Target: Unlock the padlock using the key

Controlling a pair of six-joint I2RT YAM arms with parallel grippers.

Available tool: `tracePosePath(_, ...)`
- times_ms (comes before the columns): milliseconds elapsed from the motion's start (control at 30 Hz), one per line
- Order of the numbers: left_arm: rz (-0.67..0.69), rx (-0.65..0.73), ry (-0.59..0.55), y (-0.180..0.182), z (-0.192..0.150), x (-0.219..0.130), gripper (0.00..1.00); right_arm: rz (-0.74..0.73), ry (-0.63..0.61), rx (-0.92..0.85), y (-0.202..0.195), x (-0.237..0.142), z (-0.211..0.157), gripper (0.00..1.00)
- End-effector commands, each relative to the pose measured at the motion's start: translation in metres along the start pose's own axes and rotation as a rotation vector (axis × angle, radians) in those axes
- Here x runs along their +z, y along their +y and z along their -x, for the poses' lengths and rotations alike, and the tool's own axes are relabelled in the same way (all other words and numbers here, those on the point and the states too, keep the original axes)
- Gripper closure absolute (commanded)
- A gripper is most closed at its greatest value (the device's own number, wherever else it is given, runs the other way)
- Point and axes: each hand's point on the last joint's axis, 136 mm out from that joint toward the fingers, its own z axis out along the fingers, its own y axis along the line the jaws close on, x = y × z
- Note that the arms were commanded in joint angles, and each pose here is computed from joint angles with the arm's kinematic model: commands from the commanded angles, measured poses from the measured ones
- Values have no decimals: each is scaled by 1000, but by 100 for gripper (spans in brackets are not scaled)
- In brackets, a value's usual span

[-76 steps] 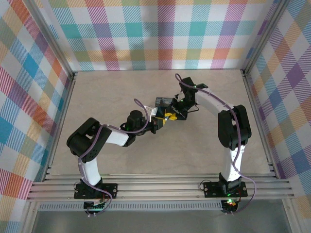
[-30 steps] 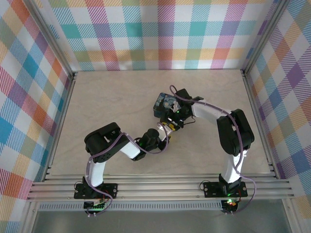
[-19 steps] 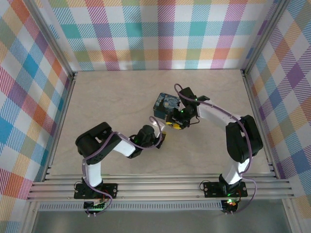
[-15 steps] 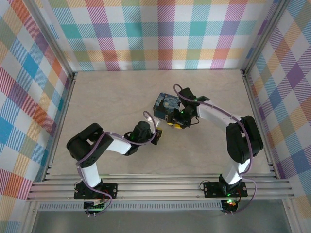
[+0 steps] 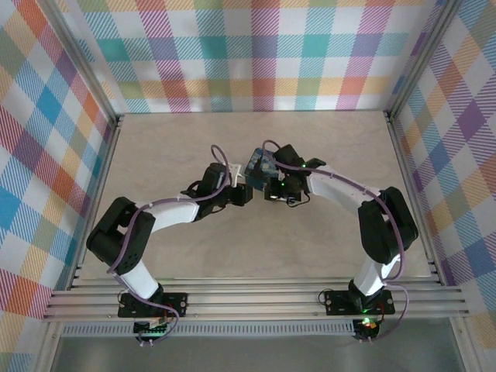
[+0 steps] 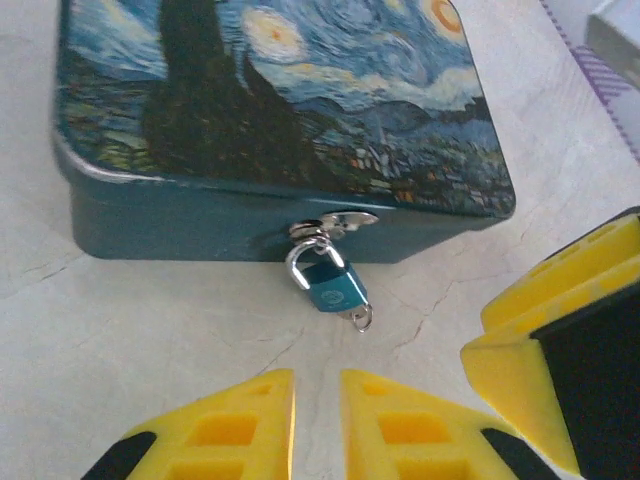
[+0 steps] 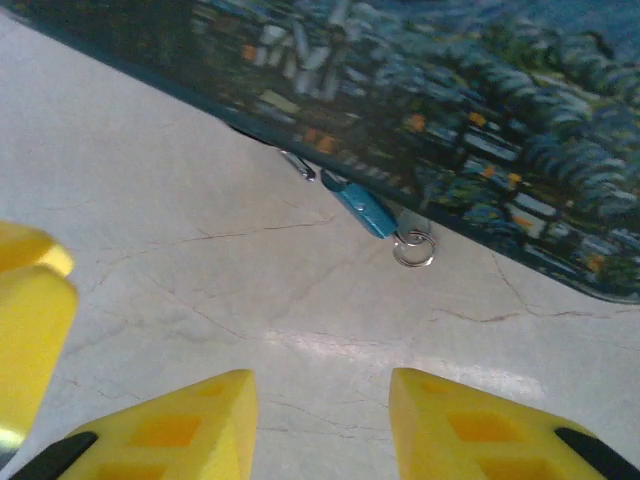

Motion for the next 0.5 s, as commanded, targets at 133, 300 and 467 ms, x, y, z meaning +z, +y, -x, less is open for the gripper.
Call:
tracePosePath(133,-26,-171,61,5,0,19,80,-106,10,-124,5,10,9,65)
tracePosePath(300,-25,-184,96,8,-2,25,81,-157,33,-155,7,26,19,69)
tracePosePath(467,-19,-204,115,14,-1,29,81,-222,19,-164,-1,31,27,66)
